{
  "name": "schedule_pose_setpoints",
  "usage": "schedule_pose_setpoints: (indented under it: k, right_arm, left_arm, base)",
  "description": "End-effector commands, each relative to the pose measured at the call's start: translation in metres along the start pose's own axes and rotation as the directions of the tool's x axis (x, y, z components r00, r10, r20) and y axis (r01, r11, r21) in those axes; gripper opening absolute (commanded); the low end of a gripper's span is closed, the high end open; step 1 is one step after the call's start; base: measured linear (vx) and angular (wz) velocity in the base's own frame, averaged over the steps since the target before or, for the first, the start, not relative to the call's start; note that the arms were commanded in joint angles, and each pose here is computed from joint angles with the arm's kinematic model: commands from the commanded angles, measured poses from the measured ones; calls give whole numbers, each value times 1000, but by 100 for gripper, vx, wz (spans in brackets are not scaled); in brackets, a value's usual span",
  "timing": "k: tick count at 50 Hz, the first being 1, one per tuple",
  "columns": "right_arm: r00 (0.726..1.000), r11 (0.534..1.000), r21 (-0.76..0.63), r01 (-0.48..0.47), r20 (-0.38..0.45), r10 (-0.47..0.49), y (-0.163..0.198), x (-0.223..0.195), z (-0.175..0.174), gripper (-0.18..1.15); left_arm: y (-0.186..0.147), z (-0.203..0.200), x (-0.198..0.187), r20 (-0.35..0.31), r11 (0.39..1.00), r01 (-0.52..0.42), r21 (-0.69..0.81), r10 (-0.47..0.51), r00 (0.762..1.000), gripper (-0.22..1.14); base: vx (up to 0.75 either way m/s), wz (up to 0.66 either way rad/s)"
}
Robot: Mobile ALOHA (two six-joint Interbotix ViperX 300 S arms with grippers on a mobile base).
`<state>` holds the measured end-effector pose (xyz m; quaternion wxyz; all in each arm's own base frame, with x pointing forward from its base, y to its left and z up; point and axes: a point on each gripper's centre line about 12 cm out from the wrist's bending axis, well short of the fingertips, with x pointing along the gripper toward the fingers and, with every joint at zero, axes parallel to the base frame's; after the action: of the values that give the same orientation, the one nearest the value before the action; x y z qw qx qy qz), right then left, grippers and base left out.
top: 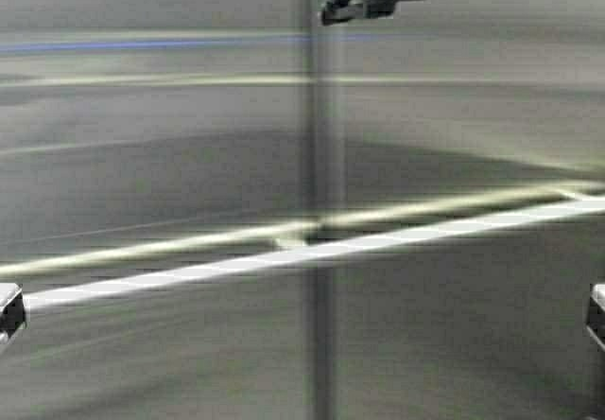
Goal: Navigate to elevator, push the call button, then enter the elevator
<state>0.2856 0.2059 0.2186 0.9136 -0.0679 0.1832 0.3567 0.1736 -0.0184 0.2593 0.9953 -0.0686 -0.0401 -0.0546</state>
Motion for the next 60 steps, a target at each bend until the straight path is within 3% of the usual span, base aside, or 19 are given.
schedule_pose_setpoints:
  k: [1,31,60]
  right_arm:
    - [999,1000,-1,-10,42,10,2,0,13,7]
    - [998,1000,-3,-14,59,14,2,-1,17,7]
    - [1000,1000,-7,-9,-5,9,1,6,-2,7]
  left_arm:
    - [0,2,1,5,1000,-1,-8,1,1000,2]
    - [-1,10,3,25,1000,2,-1,-2,1000,2]
    - [0,-1,5,-13,1000,-4,-3,3,1000,2]
  base:
    - [4,58]
    - [4,50]
    - [6,35]
